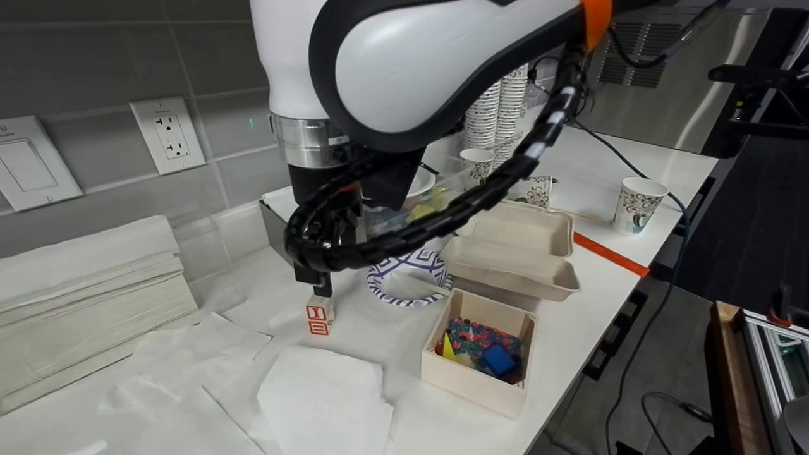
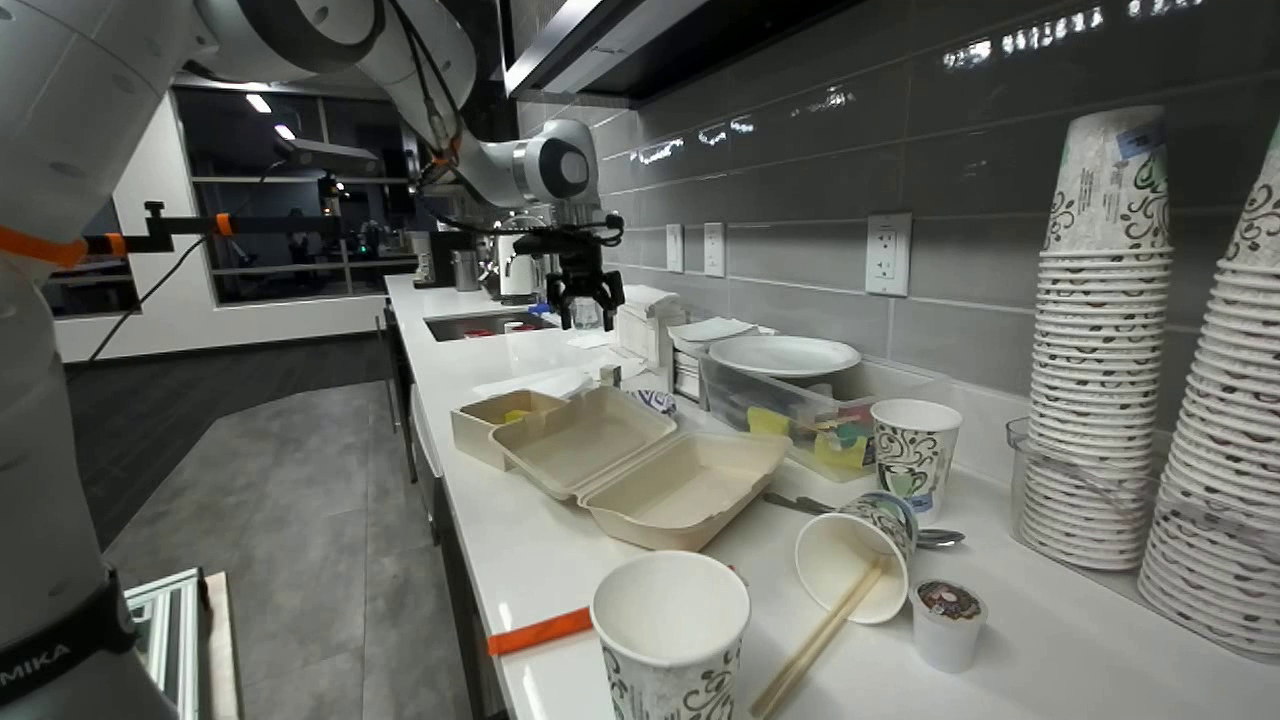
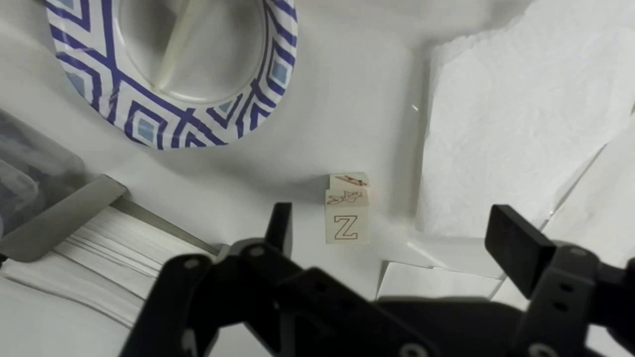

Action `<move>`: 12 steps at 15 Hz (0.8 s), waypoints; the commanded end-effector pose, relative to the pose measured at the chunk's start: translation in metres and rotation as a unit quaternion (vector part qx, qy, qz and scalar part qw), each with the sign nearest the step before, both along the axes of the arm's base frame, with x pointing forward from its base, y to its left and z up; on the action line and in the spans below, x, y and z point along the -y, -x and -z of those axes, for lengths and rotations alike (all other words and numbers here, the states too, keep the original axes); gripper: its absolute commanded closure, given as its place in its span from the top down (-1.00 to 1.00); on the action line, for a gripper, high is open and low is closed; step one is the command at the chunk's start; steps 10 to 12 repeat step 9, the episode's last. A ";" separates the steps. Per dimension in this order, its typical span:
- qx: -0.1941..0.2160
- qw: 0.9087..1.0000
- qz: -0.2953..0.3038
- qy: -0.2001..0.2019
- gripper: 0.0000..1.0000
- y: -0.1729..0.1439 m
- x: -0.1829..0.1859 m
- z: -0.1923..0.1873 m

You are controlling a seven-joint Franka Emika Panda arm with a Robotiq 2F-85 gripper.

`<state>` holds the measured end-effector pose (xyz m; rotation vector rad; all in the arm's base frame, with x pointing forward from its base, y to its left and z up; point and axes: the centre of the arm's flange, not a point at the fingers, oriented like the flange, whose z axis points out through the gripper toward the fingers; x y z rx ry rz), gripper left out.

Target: Remove the block from the box and place it on top of the other block

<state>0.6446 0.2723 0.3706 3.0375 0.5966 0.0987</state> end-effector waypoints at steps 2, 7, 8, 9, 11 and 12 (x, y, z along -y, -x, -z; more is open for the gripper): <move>-0.021 0.999 0.031 -0.018 1.00 0.044 0.031 -0.014; -0.023 0.999 0.038 -0.012 1.00 0.034 0.040 -0.017; -0.025 0.999 0.040 -0.012 1.00 0.038 0.044 -0.018; -0.026 0.999 0.041 -0.011 1.00 0.040 0.045 -0.019; -0.026 0.999 0.041 -0.011 1.00 0.040 0.045 -0.019; -0.026 0.999 0.041 -0.011 1.00 0.040 0.045 -0.019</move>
